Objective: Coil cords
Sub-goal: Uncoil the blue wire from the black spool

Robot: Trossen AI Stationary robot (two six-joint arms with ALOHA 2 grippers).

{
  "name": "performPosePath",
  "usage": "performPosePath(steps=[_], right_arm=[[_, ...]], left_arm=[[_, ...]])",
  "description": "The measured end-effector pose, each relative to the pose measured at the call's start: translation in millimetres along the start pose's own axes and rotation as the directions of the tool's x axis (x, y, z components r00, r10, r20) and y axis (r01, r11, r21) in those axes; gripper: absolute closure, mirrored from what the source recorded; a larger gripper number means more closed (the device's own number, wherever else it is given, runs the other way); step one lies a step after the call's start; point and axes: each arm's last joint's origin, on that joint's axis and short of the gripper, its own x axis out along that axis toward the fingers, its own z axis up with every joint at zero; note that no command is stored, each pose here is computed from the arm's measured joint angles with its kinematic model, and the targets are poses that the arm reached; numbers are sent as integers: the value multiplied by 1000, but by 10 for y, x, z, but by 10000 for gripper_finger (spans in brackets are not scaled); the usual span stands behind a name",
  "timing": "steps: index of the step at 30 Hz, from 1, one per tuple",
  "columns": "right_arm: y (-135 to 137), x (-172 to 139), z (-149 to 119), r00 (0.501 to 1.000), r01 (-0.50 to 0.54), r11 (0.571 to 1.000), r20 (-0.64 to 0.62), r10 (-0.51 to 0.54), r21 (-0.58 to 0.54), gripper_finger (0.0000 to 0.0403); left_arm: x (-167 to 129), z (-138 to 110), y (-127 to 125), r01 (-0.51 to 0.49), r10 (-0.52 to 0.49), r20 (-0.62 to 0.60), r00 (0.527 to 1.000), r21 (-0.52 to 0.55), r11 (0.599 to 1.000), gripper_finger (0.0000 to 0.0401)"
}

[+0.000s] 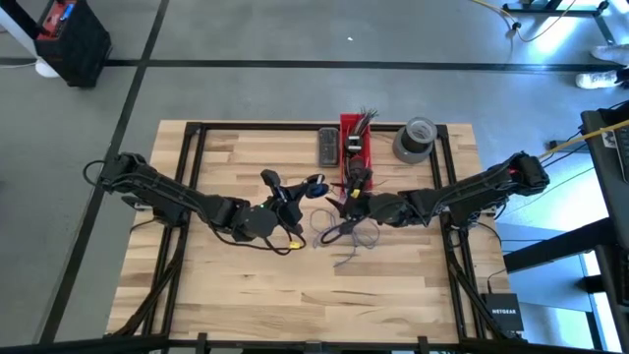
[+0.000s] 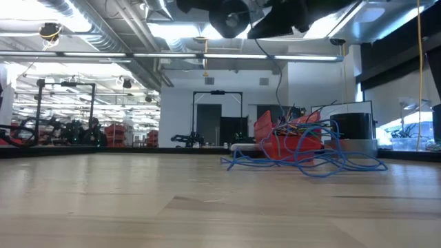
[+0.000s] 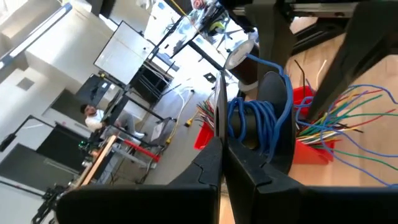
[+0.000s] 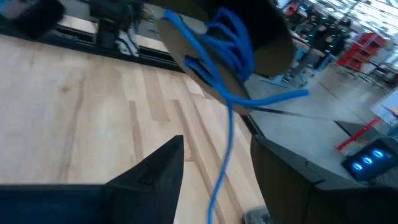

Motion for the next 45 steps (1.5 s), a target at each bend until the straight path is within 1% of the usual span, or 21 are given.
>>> performPosePath(steps=[3,5,8,12,13,14,16,19,21,23,25,28,29,31,33,35,37,40,41,43,45], right_arm=[[10,0,5,999,-37,999,10,37,0,223],[11,0,2,999,-39,999,9,39,-20,243],[10,-3,3,1000,-26,998,7,26,-52,293],[21,-29,20,1000,-22,998,15,23,-65,376],[37,-41,23,1000,-26,996,16,27,-83,388],[58,-57,28,999,-31,994,19,33,-104,393],[94,-91,58,998,-33,993,43,38,-110,387],[142,-143,145,990,-58,993,123,71,-106,380],[180,-170,189,973,-130,984,178,150,-119,389],[217,-162,199,943,-227,964,213,254,-140,397],[274,-142,163,918,-308,936,205,340,-171,396],[309,-65,50,926,-323,918,121,356,-230,391],[306,-37,6,937,-310,918,83,339,-248,391],[270,23,-89,963,-259,926,-6,268,-276,396],[193,71,-162,985,-169,942,-81,151,-290,399],[106,92,-214,990,-49,955,-142,7,-293,398],[41,79,-264,970,71,945,-197,-140,-320,395],[-35,13,-291,911,243,895,-228,-343,-374,394],[-55,-23,-276,892,291,877,-222,-393,-383,396],[-90,-121,-216,863,371,850,-198,-464,-375,398],[-120,-234,-133,851,423,839,-168,-498,-342,400]], left_arm=[[-2,2,0,0,0,2,1000,8,1000,396],[-2,1,-1,0,0,1,1000,9,1000,396],[-2,-1,-2,1,-1,0,1000,12,1000,396],[-2,-4,-4,2,-2,-2,1000,17,1000,396],[-2,-4,-4,2,-2,-2,1000,16,1000,396],[-2,-4,-3,2,-2,-2,1000,16,1000,396],[6,-6,0,0,0,-4,1000,15,1000,396],[31,-15,14,-6,6,-10,1000,-3,1000,396],[53,-22,26,-12,12,-16,1000,-27,1000,396],[78,-23,44,-22,21,-18,1000,-56,998,396],[88,2,67,-34,34,-5,999,-100,994,396],[73,43,83,-41,44,19,999,-126,991,396],[48,57,73,-36,40,29,999,-119,992,396],[-19,85,44,-23,28,47,998,-92,996,396],[-92,115,15,-14,17,68,998,-56,998,396],[-175,136,-19,-15,15,75,997,2,1000,396],[-251,145,-46,-34,31,67,997,51,998,396],[-357,154,-77,-73,69,46,997,100,992,396],[-386,153,-84,-84,81,38,996,111,990,396],[-419,138,-105,-91,88,26,996,140,986,396],[-436,106,-135,-79,77,17,997,183,980,396]])
